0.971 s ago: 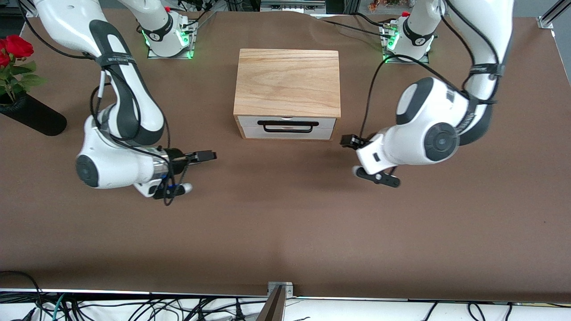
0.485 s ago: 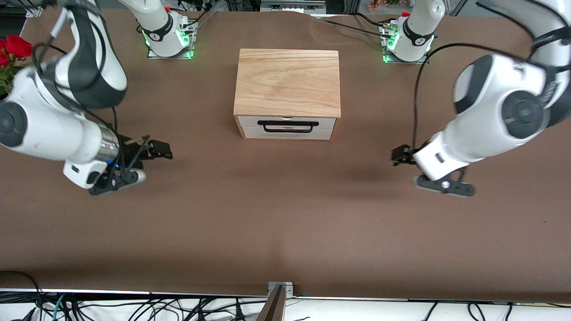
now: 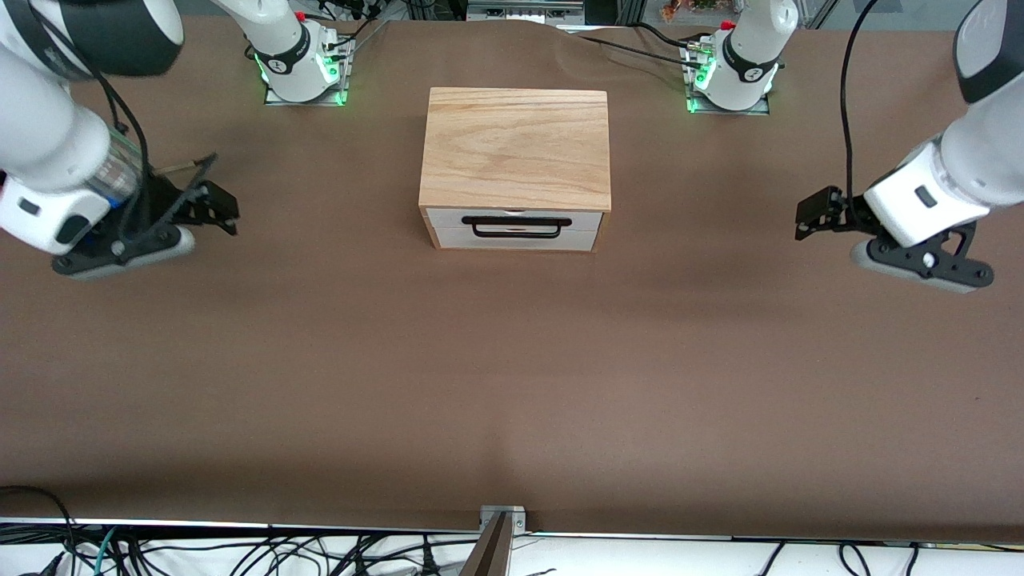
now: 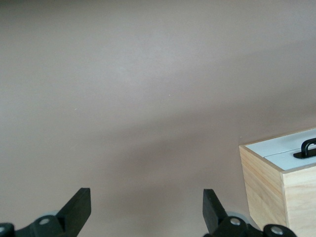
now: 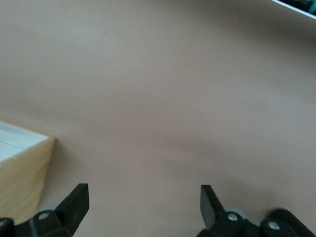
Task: Close drawer with both arms simultaneously
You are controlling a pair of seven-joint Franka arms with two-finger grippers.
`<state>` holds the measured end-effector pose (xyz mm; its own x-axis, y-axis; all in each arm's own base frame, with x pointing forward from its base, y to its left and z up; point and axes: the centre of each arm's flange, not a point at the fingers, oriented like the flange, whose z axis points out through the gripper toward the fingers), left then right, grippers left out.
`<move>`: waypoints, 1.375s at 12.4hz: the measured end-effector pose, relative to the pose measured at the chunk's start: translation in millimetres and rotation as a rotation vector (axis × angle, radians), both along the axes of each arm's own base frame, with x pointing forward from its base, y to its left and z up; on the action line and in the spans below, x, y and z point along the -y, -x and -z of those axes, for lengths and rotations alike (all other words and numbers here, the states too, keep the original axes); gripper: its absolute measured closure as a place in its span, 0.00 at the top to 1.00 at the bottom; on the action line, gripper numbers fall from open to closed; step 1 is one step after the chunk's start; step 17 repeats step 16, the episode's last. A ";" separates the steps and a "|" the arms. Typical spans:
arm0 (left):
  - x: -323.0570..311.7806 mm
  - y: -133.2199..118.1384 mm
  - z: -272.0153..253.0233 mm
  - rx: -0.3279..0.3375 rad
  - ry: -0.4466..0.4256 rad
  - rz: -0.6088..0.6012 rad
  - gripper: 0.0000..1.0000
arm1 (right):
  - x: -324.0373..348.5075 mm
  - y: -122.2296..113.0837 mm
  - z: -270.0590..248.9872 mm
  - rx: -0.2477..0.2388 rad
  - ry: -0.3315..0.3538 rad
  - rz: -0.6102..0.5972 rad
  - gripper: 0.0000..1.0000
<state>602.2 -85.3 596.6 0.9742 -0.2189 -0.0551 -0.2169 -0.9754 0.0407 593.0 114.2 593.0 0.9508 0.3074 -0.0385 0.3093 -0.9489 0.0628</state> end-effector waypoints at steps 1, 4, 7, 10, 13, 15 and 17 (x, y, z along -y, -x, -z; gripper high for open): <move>-5.4 6.9 -4.2 0.030 -0.010 -0.013 1.00 | 5.3 9.3 -12.2 0.000 0.014 0.006 1.00; -25.1 24.3 1.6 0.048 -0.021 -0.047 1.00 | 26.3 16.1 -20.9 -0.003 0.016 0.043 1.00; -33.5 28.6 5.4 0.036 -0.023 -0.061 1.00 | 29.3 15.8 -12.0 -0.032 -0.017 0.056 1.00; -38.3 32.2 8.2 0.001 -0.028 -0.068 1.00 | 31.9 16.3 -11.3 -0.040 -0.025 0.063 1.00; -37.3 34.2 9.1 -0.013 -0.029 -0.066 1.00 | 32.8 16.2 -11.3 -0.041 -0.026 0.069 1.00; -37.8 37.3 11.2 -0.041 -0.033 -0.066 1.00 | 32.5 16.3 -11.3 -0.040 -0.027 0.084 1.00; -38.7 38.2 11.9 -0.049 -0.034 -0.067 1.00 | 32.5 16.3 -11.3 -0.040 -0.028 0.087 1.00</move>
